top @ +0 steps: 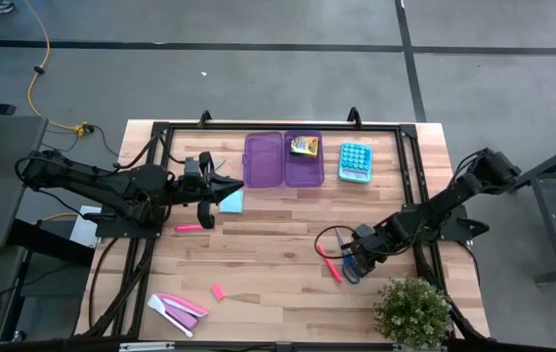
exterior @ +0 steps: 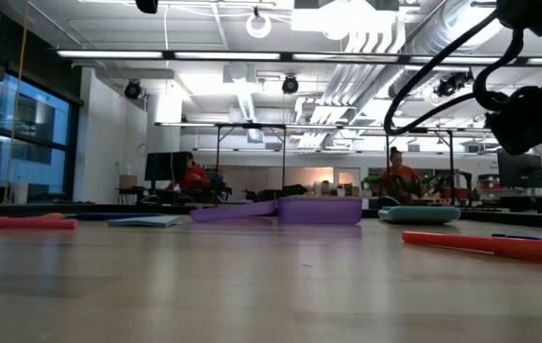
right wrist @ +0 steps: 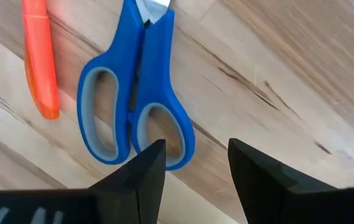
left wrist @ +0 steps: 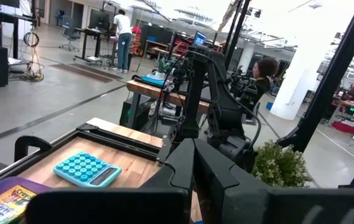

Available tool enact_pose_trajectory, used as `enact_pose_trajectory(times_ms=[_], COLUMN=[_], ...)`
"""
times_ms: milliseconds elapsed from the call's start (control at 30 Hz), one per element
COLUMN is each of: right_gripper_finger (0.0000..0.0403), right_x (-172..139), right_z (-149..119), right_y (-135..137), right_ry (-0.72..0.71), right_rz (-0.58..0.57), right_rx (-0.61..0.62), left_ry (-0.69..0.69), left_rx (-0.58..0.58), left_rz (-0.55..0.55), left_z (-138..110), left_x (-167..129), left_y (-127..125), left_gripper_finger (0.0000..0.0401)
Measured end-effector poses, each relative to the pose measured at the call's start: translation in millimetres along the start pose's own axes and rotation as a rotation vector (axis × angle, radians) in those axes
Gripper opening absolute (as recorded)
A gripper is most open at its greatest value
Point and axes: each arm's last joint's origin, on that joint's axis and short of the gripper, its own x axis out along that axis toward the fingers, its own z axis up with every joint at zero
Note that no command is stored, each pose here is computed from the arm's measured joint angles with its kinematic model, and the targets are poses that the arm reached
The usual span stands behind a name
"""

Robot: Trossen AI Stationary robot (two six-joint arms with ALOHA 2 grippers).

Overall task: Pack school essentials
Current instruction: Put the blue scissor into the purple supply box

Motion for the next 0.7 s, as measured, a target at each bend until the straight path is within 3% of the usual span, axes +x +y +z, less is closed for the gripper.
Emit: enact_pose_trajectory(times_ms=[433, 700], right_gripper_finger=[0.0161, 0.0078], right_x=[14, 15], right_z=[3, 3], right_y=[2, -1], right_ry=[0.005, 0.002], right_rz=[-0.053, -0.079], right_rx=[0.016, 0.031], left_ry=[0.0, 0.003], left_rx=[0.0, 0.003], left_rz=[0.0, 0.017], left_z=[0, -1], left_x=[0, 0], left_y=[0, 1], left_gripper_finger=[0.0, 0.0])
